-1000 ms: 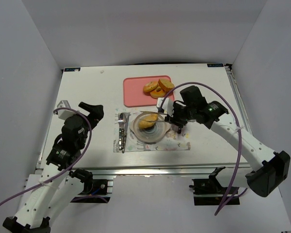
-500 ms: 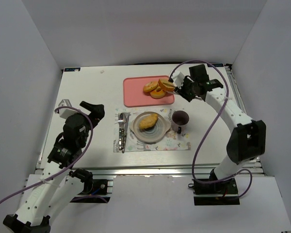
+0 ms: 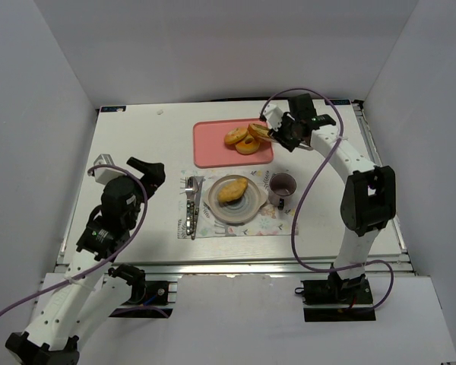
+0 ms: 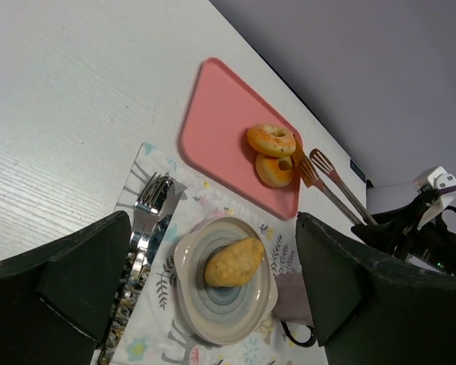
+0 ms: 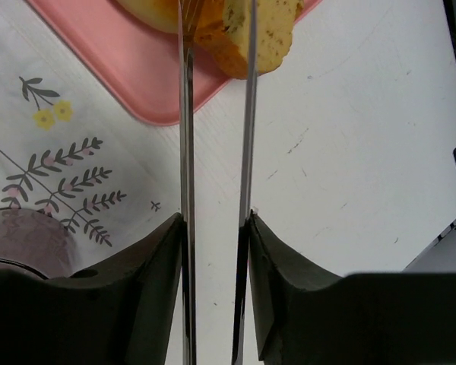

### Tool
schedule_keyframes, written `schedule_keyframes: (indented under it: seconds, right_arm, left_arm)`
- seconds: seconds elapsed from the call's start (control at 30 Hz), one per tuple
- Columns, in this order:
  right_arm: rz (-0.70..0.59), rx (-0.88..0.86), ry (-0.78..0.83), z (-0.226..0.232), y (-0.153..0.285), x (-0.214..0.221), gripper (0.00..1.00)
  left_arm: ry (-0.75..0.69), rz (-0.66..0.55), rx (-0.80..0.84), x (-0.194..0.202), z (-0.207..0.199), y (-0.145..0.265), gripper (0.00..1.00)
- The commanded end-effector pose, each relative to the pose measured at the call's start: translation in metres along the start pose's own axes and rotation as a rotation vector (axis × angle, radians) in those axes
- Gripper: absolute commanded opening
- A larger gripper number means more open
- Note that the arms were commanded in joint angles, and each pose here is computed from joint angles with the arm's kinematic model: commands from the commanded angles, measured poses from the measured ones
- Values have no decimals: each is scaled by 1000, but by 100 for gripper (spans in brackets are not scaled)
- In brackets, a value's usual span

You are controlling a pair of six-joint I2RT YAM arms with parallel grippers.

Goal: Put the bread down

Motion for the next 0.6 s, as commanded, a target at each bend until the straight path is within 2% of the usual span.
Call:
schedule_keyframes:
  seconds: [0.0, 0.07, 0.1, 0.33, 0.57]
  right_arm:
    - [-11, 16, -21, -10, 3, -6, 42]
    - [7, 2, -38, -7, 1, -1, 37]
    - [10, 0, -44, -7, 2, -1, 32]
    - [30, -20, -103, -6, 6, 9, 14]
    - [-91, 33, -117, -20, 44, -21, 9]
  left_arm:
    - [-7, -4, 6, 1, 0, -2, 98]
    - [-8, -5, 7, 0, 0, -2, 98]
    - [-8, -5, 7, 1, 0, -3, 98]
    - [-11, 3, 10, 3, -1, -4, 98]
    - [-10, -1, 11, 2, -1, -3, 98]
Point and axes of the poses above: each gripper's point midway between its finger pads, its own y axis back along the fingers, its own z axis along the line the jaws close on, x = y × z, the point moved 1 cm from there along y, back along the fingers, and after that the axes turned 9 degrees about y, right-handed, at the moved point
